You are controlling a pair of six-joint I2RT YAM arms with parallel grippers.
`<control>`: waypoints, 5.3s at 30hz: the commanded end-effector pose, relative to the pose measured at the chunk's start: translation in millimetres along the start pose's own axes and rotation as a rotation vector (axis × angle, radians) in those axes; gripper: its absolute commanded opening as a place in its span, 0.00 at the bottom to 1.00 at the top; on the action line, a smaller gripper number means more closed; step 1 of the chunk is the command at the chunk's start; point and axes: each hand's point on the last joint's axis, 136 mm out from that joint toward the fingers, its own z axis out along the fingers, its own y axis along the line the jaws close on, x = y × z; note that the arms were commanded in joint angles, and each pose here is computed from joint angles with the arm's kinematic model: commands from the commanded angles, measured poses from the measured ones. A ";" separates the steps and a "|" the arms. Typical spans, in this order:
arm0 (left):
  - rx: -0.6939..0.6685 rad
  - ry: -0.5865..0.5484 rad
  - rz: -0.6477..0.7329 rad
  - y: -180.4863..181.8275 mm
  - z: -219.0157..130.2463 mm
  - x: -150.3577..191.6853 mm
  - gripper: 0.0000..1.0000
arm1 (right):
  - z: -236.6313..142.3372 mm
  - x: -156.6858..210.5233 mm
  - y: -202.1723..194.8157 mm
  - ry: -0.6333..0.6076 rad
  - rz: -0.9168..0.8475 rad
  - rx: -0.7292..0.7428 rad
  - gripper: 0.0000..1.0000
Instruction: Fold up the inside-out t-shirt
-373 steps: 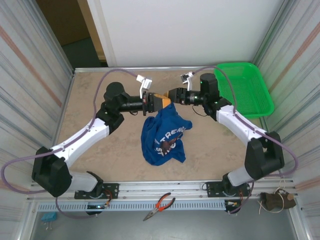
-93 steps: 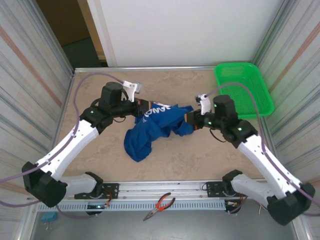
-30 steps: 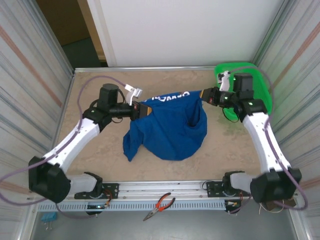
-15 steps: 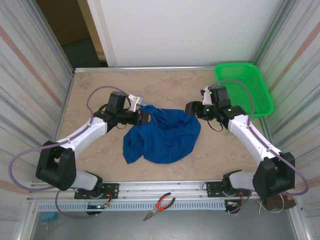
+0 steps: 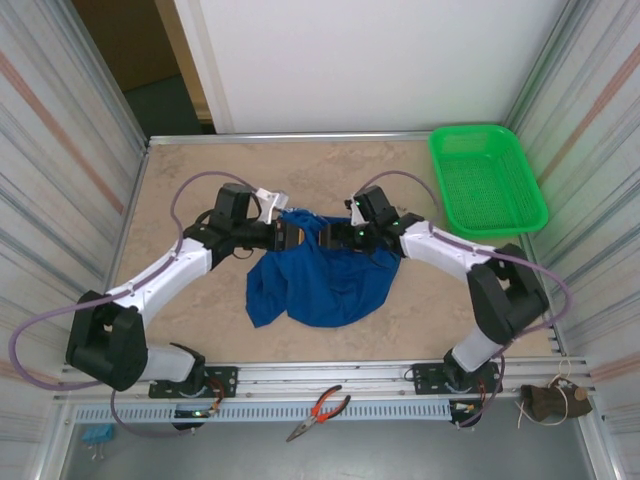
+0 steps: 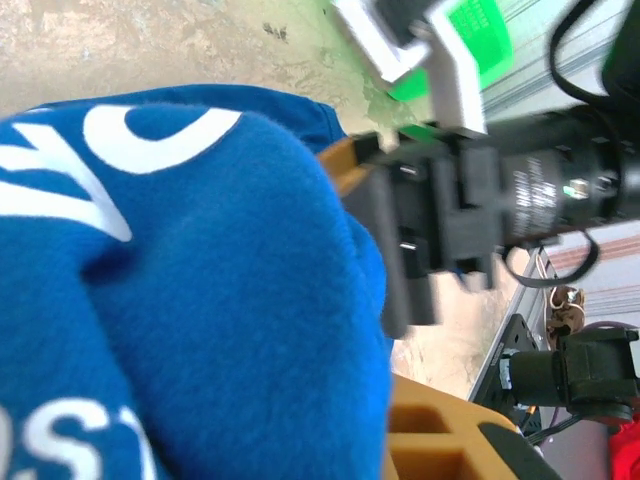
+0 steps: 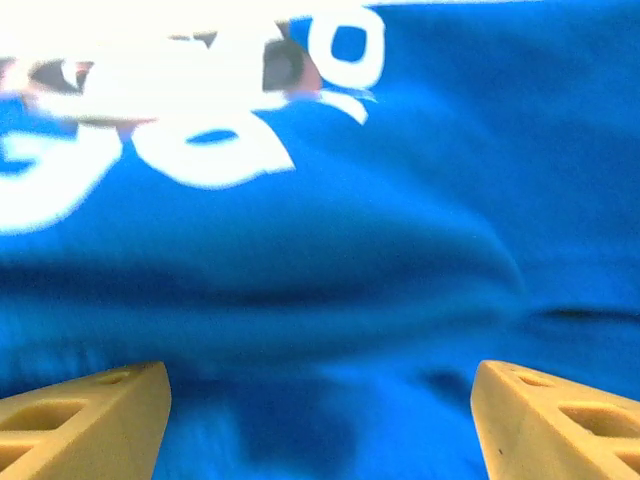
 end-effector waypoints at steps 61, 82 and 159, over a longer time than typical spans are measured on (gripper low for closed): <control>-0.225 -0.018 0.364 -30.8 68.5 -24.3 0.00 | -142.0 50.1 -16.8 -0.147 -0.098 0.012 0.00; 0.209 -0.134 0.220 -125.1 -0.3 -37.3 0.00 | -178.4 23.9 22.0 -0.300 -0.144 -0.036 0.74; -0.336 -0.243 0.596 -101.5 31.7 -2.6 0.76 | -267.8 -23.5 12.0 -0.506 0.079 -0.050 0.00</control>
